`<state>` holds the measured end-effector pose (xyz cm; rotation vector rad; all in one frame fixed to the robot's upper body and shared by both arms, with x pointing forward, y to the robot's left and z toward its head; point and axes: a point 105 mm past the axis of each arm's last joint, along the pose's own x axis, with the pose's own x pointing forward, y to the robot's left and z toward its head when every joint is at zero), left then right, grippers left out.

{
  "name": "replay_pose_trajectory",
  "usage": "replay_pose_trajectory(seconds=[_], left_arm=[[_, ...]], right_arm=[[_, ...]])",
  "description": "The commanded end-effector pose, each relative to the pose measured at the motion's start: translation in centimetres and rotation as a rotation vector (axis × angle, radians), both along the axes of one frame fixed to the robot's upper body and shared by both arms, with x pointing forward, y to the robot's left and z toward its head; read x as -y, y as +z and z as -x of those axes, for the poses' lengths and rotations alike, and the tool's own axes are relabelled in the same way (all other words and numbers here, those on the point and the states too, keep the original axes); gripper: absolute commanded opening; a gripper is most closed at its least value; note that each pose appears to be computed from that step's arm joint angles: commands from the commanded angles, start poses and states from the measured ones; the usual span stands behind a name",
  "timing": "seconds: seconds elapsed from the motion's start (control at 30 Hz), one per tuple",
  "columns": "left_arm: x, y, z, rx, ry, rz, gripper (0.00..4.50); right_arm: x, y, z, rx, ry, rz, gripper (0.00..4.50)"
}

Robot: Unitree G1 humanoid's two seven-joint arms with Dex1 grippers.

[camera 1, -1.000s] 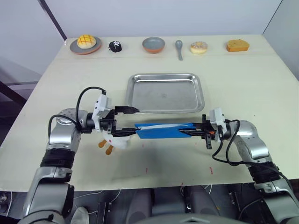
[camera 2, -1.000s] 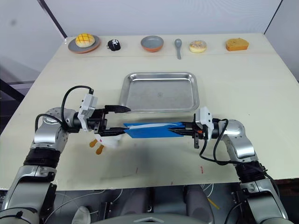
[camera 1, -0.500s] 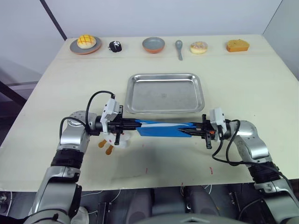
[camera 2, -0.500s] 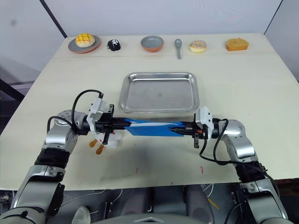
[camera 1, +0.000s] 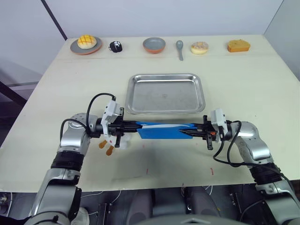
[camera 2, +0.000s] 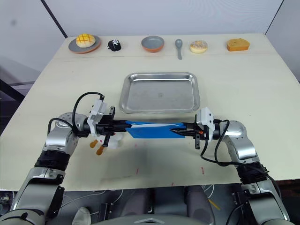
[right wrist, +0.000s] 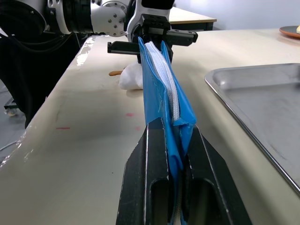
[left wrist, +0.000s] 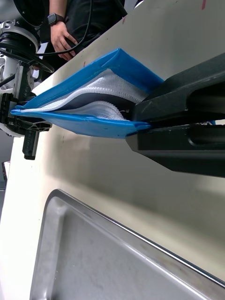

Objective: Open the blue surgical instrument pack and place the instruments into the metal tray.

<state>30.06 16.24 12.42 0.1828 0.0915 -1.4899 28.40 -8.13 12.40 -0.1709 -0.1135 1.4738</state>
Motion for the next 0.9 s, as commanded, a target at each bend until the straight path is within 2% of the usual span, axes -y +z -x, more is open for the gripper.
replay_pose_trajectory(seconds=[0.03, 0.4, 0.43, 0.5, 0.6, 0.63, 0.67, 0.73, 0.77, 0.9], left_arm=[[0.1, 0.4, 0.6, 0.015, -0.06, -0.002, 0.05], [0.3, -0.9, 0.5, 0.015, -0.067, -0.053, 0.05], [0.2, -1.0, 0.4, 0.015, -0.067, -0.054, 0.0], [0.3, -1.0, 0.4, 0.015, -0.067, -0.053, 0.0], [0.4, -1.0, 0.3, 0.016, -0.068, -0.048, 0.0], [0.4, -1.0, 0.3, 0.016, -0.069, -0.047, 0.0], [0.4, -1.0, 0.3, 0.016, -0.07, -0.046, 0.0], [0.5, -1.1, 0.3, 0.016, -0.072, -0.042, 0.0], [0.6, -1.1, 0.3, 0.017, -0.073, -0.041, 0.0], [0.8, -1.1, 0.2, 0.019, -0.079, -0.04, 0.0]], right_arm=[[0.5, 0.7, 0.1, 0.017, -0.005, -0.001, 0.0], [0.9, 1.0, 0.2, 0.0, -0.005, 0.035, 0.0], [1.0, 1.2, 0.2, 0.001, -0.007, 0.035, 0.57], [1.3, 1.8, 0.3, 0.009, -0.01, 0.035, 1.09], [1.8, 2.8, 0.7, 0.013, -0.008, 0.041, 2.38], [1.9, 3.0, 0.9, 0.016, -0.008, 0.04, 2.94], [2.0, 3.2, 0.9, 0.018, -0.009, 0.04, 3.21], [2.2, 3.9, 1.3, 0.021, -0.01, 0.033, 4.26], [2.3, 4.2, 1.5, 0.022, -0.011, 0.03, 4.39], [2.7, 6.1, 2.9, 0.027, -0.027, -0.011, 4.39]])
